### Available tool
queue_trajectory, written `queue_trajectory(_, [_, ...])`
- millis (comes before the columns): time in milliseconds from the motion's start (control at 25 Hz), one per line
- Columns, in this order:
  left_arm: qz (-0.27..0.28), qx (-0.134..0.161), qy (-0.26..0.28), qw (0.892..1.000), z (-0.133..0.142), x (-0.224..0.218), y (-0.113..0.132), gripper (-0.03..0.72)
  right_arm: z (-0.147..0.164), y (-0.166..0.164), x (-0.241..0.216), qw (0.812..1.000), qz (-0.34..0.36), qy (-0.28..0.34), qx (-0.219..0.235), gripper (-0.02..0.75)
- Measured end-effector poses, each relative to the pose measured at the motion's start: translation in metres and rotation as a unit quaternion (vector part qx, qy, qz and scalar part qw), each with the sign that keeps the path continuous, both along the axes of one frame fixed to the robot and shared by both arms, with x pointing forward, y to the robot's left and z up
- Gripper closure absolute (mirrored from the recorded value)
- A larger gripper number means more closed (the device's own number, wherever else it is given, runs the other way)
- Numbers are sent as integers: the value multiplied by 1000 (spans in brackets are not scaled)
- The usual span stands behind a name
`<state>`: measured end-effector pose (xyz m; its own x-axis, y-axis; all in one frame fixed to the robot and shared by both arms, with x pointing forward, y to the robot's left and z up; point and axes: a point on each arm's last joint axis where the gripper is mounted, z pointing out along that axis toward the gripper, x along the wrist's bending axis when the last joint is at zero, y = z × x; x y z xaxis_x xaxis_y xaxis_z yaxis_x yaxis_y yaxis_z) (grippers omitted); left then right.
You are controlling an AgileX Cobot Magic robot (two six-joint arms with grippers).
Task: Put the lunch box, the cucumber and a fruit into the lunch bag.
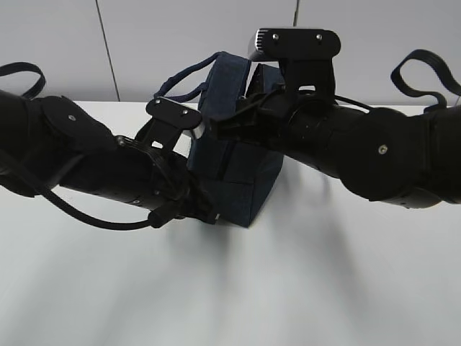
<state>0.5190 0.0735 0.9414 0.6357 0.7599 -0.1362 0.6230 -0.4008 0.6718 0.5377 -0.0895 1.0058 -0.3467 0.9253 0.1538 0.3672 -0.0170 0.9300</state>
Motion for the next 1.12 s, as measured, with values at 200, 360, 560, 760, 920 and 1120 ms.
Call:
queue_trajectory(200, [-37,0,-8,999,13,-6,0,711,0,0,0,1000,0,0,0,738])
queue_trajectory(360, [-88,27,-28,995,19,-11,2,711,0,-1,1,1000,-2,-2,-2,738])
queue_trajectory(560, [-93,36,-37,994,19,-10,3,711,0,-3,2,1000,-2,-4,-8,738])
queue_trajectory(760, [-57,19,-34,998,21,-6,5,664,0,-4,3,1000,-5,-4,-9,738])
queue_trajectory(920, [-47,29,-59,997,22,-1,8,445,0,-5,3,1000,-6,-4,-9,738])
queue_trajectory(1120, [-31,44,-103,993,25,6,11,246,0,-5,3,1000,-7,-3,-7,738])
